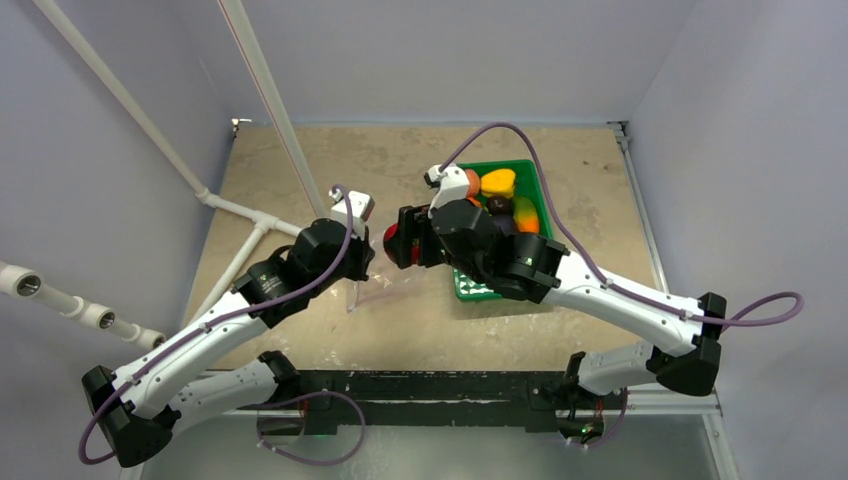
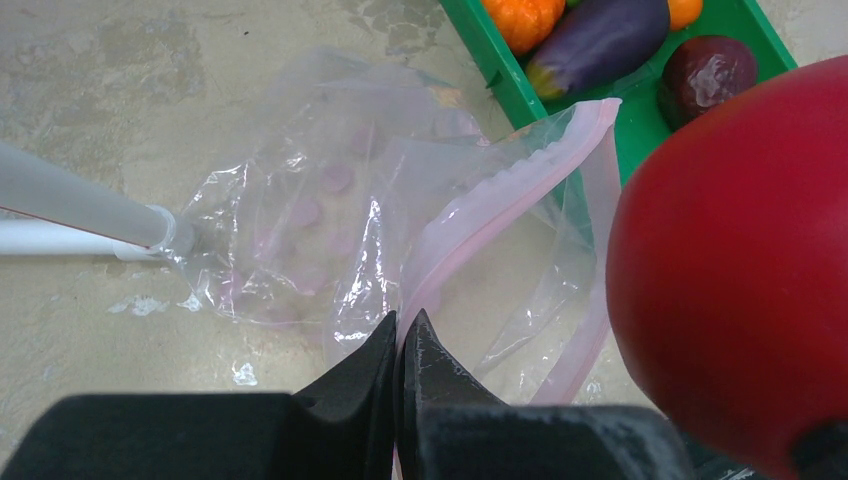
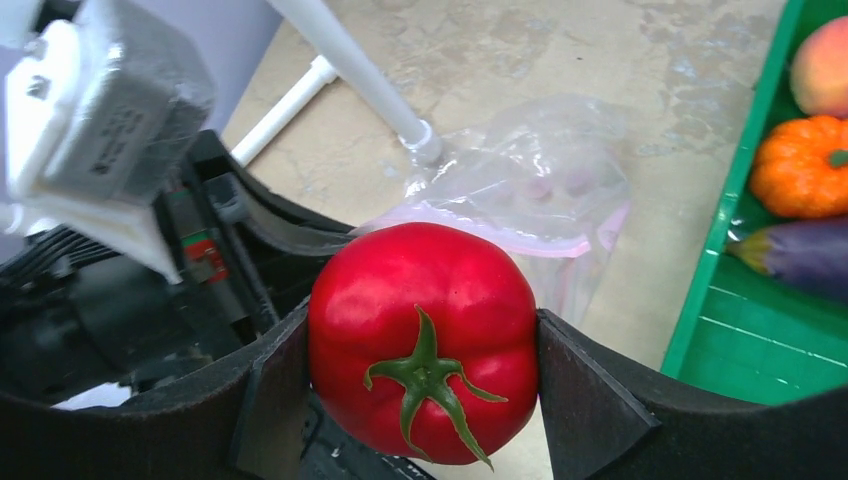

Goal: Place the food in the zip-top bag and seal the zipper
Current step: Pick up the fake vegetable from the bin, then place the fake vegetable in the zipper food storage bag.

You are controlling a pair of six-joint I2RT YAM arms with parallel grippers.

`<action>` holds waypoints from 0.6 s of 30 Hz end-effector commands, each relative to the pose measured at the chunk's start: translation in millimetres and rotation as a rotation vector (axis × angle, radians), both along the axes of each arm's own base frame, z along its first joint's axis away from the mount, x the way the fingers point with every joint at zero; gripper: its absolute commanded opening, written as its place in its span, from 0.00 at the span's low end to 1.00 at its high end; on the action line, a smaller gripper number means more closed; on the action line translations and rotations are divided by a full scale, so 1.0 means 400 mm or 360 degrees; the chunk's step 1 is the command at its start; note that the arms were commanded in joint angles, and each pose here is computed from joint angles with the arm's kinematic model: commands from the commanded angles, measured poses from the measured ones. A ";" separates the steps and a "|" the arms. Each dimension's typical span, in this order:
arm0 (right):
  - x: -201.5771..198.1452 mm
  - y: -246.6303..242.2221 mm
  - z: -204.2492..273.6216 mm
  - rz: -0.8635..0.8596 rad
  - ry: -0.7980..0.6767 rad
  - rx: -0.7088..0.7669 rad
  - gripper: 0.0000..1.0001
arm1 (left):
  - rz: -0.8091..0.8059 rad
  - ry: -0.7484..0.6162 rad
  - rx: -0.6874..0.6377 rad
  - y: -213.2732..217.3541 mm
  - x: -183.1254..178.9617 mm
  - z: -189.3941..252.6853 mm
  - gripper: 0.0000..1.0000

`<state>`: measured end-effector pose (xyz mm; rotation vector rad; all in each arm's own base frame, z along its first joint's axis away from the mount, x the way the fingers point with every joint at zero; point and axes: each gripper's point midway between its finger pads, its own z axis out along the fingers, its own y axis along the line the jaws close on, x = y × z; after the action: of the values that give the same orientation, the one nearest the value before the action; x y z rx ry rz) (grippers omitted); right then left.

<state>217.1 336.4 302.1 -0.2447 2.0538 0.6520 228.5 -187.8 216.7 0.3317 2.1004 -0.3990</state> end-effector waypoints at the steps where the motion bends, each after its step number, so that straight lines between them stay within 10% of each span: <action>1: -0.029 0.037 0.051 0.0168 -0.0086 0.0115 0.00 | 0.0000 -0.0021 -0.0023 -0.004 0.008 0.009 0.00; 18: -0.012 0.096 -0.122 0.0117 0.0024 0.0140 0.00 | -0.0022 -0.0019 -0.0076 -0.013 0.008 0.015 0.00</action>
<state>208.8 361.6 249.4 -0.3273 2.0641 0.7258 229.5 -187.6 215.8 0.3291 2.1056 -0.4036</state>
